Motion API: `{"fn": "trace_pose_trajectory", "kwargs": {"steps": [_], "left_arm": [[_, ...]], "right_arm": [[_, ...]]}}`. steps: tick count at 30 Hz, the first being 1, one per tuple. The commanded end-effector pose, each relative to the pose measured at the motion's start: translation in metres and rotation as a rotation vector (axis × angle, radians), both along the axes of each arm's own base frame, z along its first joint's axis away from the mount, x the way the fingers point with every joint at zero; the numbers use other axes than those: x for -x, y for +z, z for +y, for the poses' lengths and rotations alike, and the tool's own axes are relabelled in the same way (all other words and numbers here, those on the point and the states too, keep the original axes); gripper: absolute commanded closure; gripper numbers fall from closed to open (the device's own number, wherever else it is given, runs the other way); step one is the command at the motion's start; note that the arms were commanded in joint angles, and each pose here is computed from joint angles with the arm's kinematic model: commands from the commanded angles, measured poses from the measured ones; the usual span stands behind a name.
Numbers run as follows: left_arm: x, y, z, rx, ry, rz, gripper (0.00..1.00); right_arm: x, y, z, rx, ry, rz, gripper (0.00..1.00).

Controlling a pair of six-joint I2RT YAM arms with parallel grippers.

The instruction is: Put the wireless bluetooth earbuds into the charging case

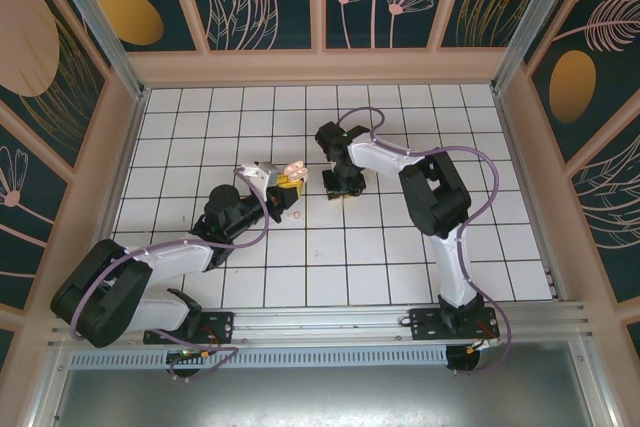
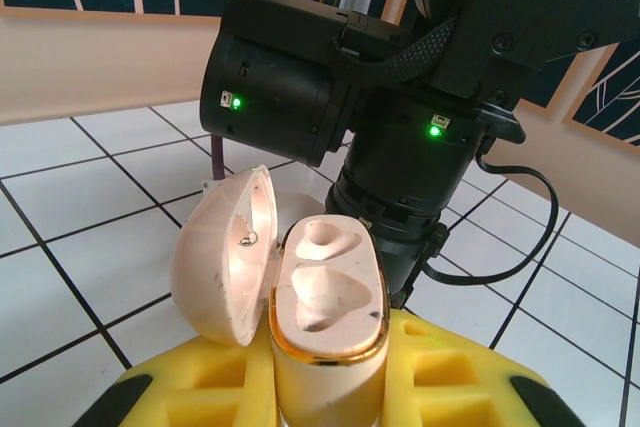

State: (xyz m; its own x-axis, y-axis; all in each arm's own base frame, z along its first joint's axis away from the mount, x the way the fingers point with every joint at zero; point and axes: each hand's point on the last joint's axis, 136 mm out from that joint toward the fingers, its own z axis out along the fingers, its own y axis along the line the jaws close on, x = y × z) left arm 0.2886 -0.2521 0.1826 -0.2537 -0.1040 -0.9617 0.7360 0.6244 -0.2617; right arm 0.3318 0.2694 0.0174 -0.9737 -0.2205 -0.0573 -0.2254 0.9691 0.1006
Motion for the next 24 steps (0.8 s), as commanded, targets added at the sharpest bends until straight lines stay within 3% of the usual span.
{"fn": "trace_pose_trajectory", "kwargs": {"steps": [1,7,11,24], "left_arm": [[0.001,0.008,0.0,0.0,-0.012,-0.032,0.81],[0.004,0.009,-0.001,-0.015,-0.03,-0.052,0.81],[0.018,0.013,-0.007,-0.039,-0.111,-0.135,0.81],[0.02,0.019,-0.028,-0.091,-0.238,-0.273,0.82]], "right_arm": [[0.007,-0.013,-0.002,0.029,0.022,0.016,0.71],[-0.001,-0.003,0.002,0.0,0.019,-0.04,0.75],[-0.005,0.016,0.0,-0.029,-0.002,-0.116,0.77],[-0.002,0.134,-0.007,-0.307,-0.055,-0.518,0.79]]}}
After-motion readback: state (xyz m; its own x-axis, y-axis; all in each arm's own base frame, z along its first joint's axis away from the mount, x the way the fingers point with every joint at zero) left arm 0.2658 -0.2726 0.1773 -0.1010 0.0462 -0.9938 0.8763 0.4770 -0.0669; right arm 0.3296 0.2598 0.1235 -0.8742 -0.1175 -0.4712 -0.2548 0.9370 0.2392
